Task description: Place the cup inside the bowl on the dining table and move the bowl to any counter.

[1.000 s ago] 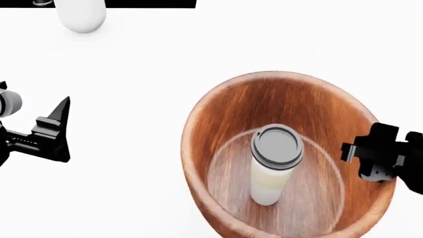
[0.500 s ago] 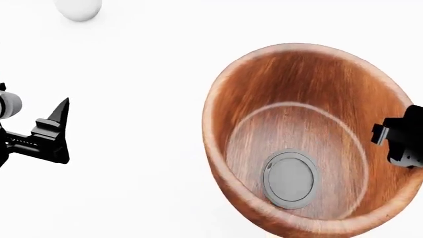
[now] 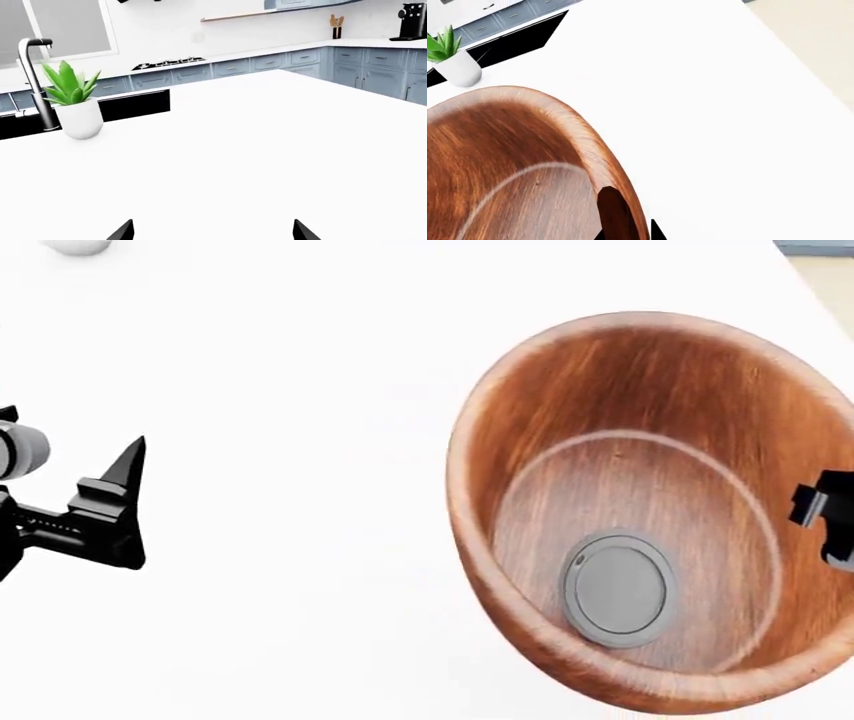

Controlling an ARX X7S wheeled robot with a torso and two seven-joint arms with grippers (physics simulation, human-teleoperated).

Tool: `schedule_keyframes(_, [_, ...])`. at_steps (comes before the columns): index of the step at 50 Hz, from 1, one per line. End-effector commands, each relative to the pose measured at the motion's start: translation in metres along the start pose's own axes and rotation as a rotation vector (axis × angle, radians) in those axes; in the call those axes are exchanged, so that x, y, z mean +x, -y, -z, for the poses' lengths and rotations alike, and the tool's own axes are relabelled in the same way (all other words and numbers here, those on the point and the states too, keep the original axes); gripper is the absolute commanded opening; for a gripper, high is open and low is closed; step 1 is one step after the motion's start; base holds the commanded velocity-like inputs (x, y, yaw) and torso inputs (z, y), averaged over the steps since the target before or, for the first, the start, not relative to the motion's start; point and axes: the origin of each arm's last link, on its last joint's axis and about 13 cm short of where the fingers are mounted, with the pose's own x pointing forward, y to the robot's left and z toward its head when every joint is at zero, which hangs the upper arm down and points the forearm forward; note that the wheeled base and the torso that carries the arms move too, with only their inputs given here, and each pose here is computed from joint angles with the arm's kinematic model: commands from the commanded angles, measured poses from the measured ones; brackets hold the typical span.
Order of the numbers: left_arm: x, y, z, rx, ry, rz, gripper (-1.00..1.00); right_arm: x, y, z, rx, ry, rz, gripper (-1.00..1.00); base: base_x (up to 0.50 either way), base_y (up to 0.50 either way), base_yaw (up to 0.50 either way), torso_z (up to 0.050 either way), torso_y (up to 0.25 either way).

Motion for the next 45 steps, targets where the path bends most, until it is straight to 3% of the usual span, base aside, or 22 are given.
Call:
schedule_keyframes(1, [0.000, -0.001, 0.001, -0.003, -0.004, 0.002, 1.00, -0.003, 0.001, -0.001, 0.008, 0.040, -0.015, -1.00, -0.08, -0.50, 0.00, 0.000, 0.000])
schedule_keyframes(45, [-0.002, -0.002, -0.002, -0.007, 0.007, 0.000, 1.00, 0.008, 0.004, 0.009, 0.027, 0.029, -0.040, -1.00, -0.02, -0.50, 0.00, 0.000, 0.000])
